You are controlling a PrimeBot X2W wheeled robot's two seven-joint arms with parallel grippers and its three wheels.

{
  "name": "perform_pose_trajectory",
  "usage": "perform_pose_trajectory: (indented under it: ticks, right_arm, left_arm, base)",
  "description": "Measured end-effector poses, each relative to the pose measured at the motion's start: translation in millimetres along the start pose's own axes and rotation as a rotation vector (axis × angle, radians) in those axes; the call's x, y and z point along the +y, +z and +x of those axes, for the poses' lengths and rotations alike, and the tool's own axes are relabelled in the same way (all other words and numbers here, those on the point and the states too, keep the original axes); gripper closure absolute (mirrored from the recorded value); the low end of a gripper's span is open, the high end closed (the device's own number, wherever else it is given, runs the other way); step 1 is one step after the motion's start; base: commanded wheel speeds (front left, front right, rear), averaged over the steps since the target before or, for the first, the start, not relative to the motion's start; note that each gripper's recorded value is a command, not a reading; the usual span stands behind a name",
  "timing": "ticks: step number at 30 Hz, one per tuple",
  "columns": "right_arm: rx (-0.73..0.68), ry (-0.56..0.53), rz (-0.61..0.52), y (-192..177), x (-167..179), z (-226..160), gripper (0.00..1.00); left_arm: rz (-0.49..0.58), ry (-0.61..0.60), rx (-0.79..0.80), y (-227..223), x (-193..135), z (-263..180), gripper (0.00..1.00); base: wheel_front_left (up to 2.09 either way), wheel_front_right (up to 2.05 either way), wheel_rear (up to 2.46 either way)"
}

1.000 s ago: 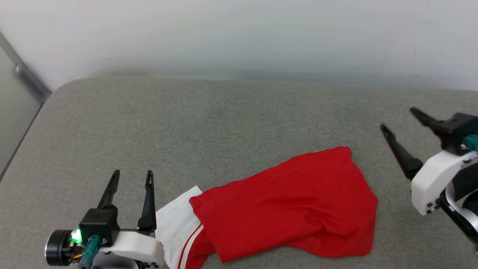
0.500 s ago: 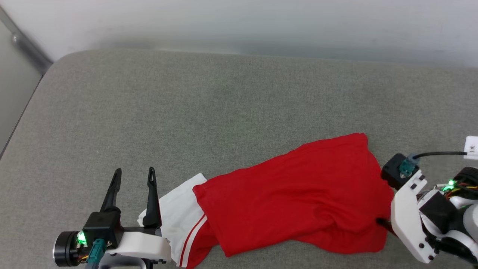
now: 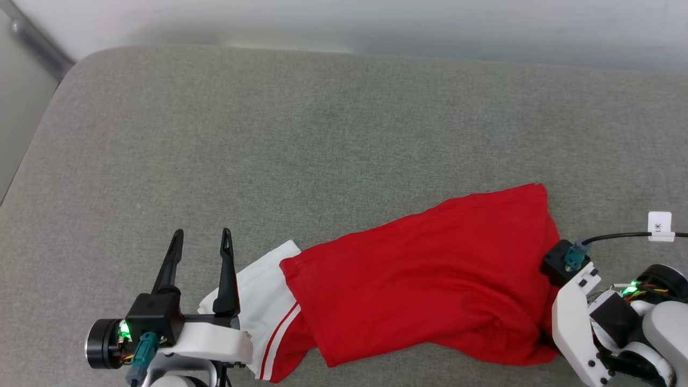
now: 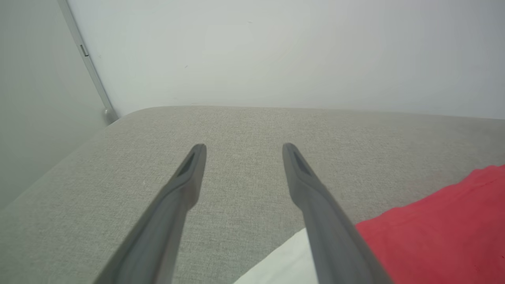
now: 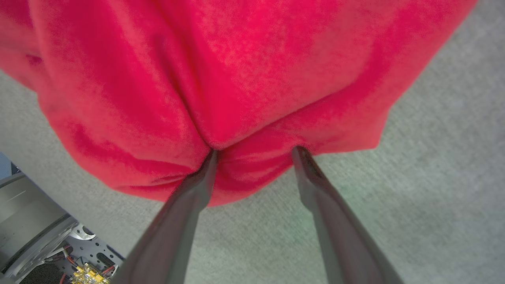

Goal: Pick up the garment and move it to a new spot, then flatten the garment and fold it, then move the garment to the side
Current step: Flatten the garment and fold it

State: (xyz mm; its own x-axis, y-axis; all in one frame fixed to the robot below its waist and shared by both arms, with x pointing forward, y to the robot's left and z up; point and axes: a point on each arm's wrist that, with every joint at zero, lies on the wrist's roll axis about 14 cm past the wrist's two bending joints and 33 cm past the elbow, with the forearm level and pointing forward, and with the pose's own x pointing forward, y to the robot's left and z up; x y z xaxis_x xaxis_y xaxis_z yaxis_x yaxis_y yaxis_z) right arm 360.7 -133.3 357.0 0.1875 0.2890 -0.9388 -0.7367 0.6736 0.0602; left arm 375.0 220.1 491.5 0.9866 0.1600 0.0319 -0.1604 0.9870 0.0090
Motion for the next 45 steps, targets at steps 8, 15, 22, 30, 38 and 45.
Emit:
perform_pose_trajectory:
  ticks: [8,15,22,30,38,45]
  right_arm:
    - [-0.212,0.007,0.017,27,12,-22,1.00]
    - [-0.423,-0.022,0.000,57,15,-77,1.00]
    - [-0.613,-0.105,-0.034,103,-3,-139,1.00]
    - [-0.734,-0.150,-0.090,164,-21,-174,1.00]
    - [-0.800,-0.118,-0.202,260,-10,-154,1.00]
    - [-0.722,-0.033,-0.240,301,10,-65,1.00]
  left_arm:
    - [-0.005,-0.025,-0.026,8,-4,-6,0.00]
    - [-0.018,-0.043,-0.048,15,-10,-17,0.00]
    - [-0.024,-0.066,-0.058,19,-16,-21,0.00]
    - [-0.024,-0.035,-0.039,13,-7,-21,0.00]
    - [-0.026,-0.031,-0.006,1,-7,-1,0.00]
    - [-0.039,-0.037,0.017,-11,-12,21,0.00]
  base:
    - [0.00,0.00,0.00]
    - [0.00,0.00,0.00]
    - [0.00,0.00,0.00]
    - [0.00,0.00,0.00]
    - [0.00,0.00,0.00]
    - [0.00,0.00,0.00]
